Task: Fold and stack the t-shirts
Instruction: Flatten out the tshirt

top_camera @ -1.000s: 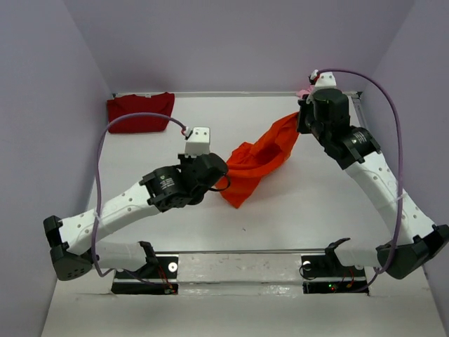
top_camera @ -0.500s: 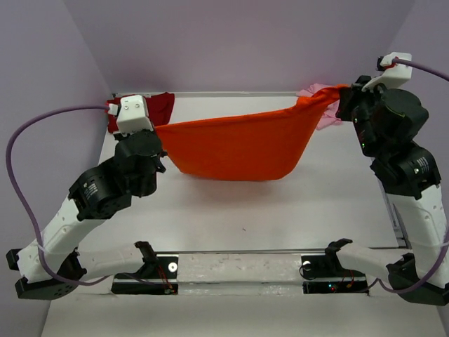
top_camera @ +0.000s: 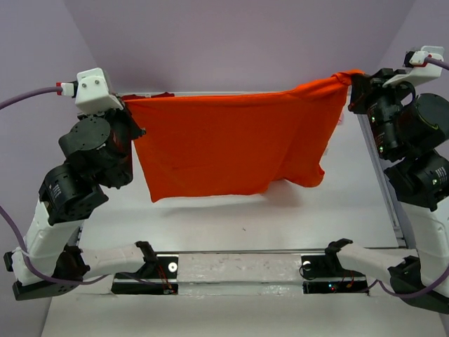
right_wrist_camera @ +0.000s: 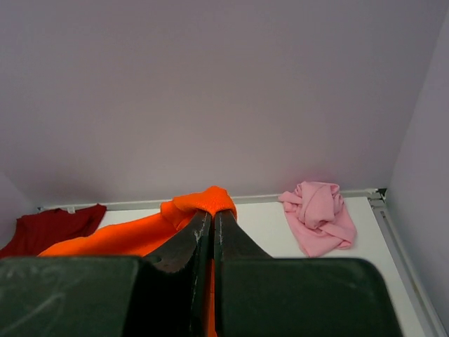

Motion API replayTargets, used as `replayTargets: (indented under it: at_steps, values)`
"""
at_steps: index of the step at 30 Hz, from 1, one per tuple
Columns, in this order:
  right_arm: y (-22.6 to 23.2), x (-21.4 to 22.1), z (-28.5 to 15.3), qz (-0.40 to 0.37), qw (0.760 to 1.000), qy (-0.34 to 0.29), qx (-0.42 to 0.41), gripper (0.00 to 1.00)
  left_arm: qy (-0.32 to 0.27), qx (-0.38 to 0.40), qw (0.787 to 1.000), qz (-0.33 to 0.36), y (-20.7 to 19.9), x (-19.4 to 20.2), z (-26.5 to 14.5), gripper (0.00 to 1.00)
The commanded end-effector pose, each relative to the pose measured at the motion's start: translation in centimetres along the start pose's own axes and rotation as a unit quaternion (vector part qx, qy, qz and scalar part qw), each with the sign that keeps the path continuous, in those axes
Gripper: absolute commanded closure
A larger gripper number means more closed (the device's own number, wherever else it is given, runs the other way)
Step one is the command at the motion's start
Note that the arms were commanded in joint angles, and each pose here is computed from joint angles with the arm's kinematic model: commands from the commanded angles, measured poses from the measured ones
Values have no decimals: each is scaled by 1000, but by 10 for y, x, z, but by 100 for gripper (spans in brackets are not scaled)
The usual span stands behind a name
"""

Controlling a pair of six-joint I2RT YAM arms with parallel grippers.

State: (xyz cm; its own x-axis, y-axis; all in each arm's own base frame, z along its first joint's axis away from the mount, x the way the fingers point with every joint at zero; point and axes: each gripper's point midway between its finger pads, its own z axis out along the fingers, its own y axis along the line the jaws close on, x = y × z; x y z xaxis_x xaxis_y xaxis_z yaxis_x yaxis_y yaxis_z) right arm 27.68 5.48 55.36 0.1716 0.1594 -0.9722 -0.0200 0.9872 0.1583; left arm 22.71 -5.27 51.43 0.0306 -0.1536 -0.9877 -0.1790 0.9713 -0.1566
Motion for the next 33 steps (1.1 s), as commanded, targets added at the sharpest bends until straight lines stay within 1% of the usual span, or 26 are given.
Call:
replayTargets:
  at_steps: [1,4,6,7,8,9,10,11,12,14,15,17,18,19,21,22,23,24,25,26,28,29,30,31,32,33]
  values:
    - [4,-49,0,23,997,-72,-8,100,-34,-33,999,3,14,-31,1,100]
    - [7,-30,24,9,999,-49,12,100,-46,-34,998,10,8,-33,10,100]
    - [12,5,57,-13,999,-10,28,100,-43,13,999,21,-23,-16,32,100]
    - [13,34,80,-10,999,20,28,100,-36,9,999,19,-23,-4,51,100]
    - [12,49,92,3,999,36,23,100,-30,10,999,27,-28,4,59,100]
    - [23,67,103,44,997,59,-13,100,-16,6,999,35,-36,21,73,100]
    - [5,81,117,58,996,74,1,100,-2,-12,999,37,-31,38,91,100]
    - [6,94,126,74,993,91,-10,100,10,-8,1000,23,-33,50,106,100]
    - [8,118,144,79,990,116,-14,100,28,36,999,16,-47,65,118,100]
    - [11,129,158,72,989,127,-20,100,59,33,998,6,-48,97,143,100]
    - [12,119,163,68,991,115,-21,100,57,28,998,2,-45,99,154,100]
    - [9,116,173,48,993,108,-12,100,64,19,998,6,-46,104,168,100]
    - [10,96,172,44,995,88,-16,100,72,14,997,10,-48,107,173,100]
    - [12,85,169,46,996,77,-21,100,64,20,998,0,-51,90,170,100]
    - [17,63,159,47,996,58,-39,100,52,29,998,-8,-53,74,166,100]
    - [20,44,146,50,997,40,-50,100,37,28,999,-13,-49,60,159,100]
    - [20,36,139,52,997,32,-52,100,31,30,999,-13,-47,55,154,100]
    - [19,28,130,53,997,24,-55,100,11,28,999,-22,-41,39,139,100]
    - [19,33,124,52,997,29,-58,100,9,31,999,-21,-38,41,133,100]
    - [19,13,103,56,996,7,-67,100,-3,35,999,-19,-36,35,127,100]
    - [19,7,83,62,995,0,-78,100,-30,42,998,-36,-23,17,100,100]
    - [16,6,64,64,995,-4,-82,100,-27,43,998,-34,-20,25,95,100]
    - [17,9,44,73,993,-1,-93,100,-36,55,997,-45,-9,26,74,100]
    - [15,10,34,73,993,-1,-93,100,-35,62,996,-45,-11,26,73,100]
    - [13,14,25,74,993,3,-95,100,-46,70,995,-58,-3,21,57,100]
    - [11,37,19,76,992,30,-95,100,-26,72,996,-51,-2,40,55,100]
